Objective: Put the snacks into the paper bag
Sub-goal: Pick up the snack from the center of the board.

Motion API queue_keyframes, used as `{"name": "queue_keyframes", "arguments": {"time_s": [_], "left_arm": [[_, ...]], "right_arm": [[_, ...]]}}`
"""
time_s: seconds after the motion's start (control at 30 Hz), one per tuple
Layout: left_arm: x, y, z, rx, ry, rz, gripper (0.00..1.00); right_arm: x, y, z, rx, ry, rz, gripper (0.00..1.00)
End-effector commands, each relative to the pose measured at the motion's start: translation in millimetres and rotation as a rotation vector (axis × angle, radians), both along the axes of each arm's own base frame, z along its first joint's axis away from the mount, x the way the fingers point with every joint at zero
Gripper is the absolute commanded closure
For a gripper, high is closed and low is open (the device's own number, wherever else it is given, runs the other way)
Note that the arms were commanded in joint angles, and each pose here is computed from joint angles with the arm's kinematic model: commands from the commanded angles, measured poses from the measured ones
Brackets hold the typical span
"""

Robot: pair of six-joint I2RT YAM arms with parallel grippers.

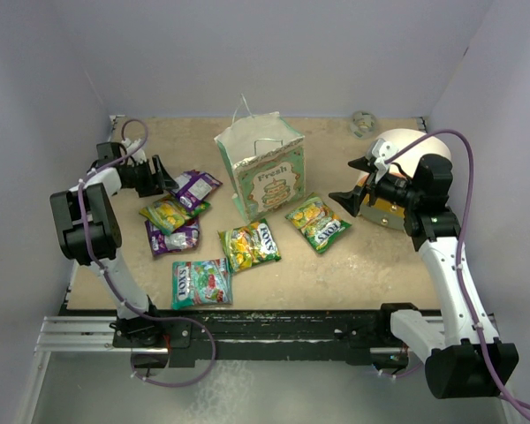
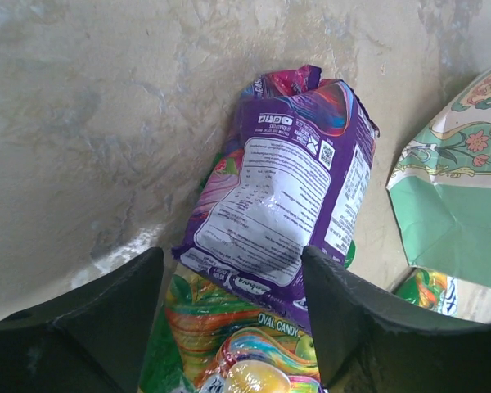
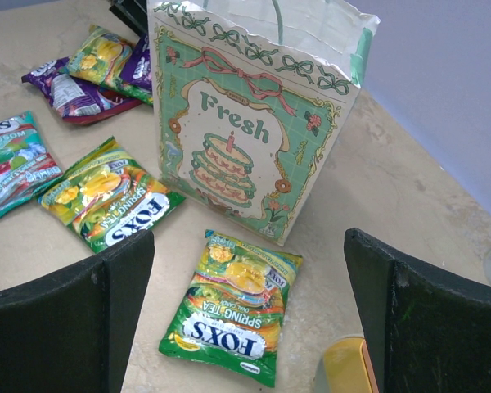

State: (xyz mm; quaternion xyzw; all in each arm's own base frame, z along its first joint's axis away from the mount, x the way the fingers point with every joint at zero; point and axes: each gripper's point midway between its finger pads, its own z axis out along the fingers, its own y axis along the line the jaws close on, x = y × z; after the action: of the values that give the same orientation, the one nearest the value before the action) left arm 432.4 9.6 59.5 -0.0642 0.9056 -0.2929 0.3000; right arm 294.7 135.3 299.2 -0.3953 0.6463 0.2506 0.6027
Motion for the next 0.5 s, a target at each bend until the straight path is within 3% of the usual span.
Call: {"name": "queue_keyframes", "arguments": {"time_s": [0.0,0.47], "left_arm": [[4.6,-9.3,3.7,-0.089,-0.01,-0.025,0.33],[6.2,-20.4,18.7,-0.158,-0.041,-0.091,0.69]], "right_arm": [[0.1,2.3,13.1,0.015,-0.037,0.022,0.0],[1.1,1.9,11.5,0.014,-0.036,0.019,0.0]]}}
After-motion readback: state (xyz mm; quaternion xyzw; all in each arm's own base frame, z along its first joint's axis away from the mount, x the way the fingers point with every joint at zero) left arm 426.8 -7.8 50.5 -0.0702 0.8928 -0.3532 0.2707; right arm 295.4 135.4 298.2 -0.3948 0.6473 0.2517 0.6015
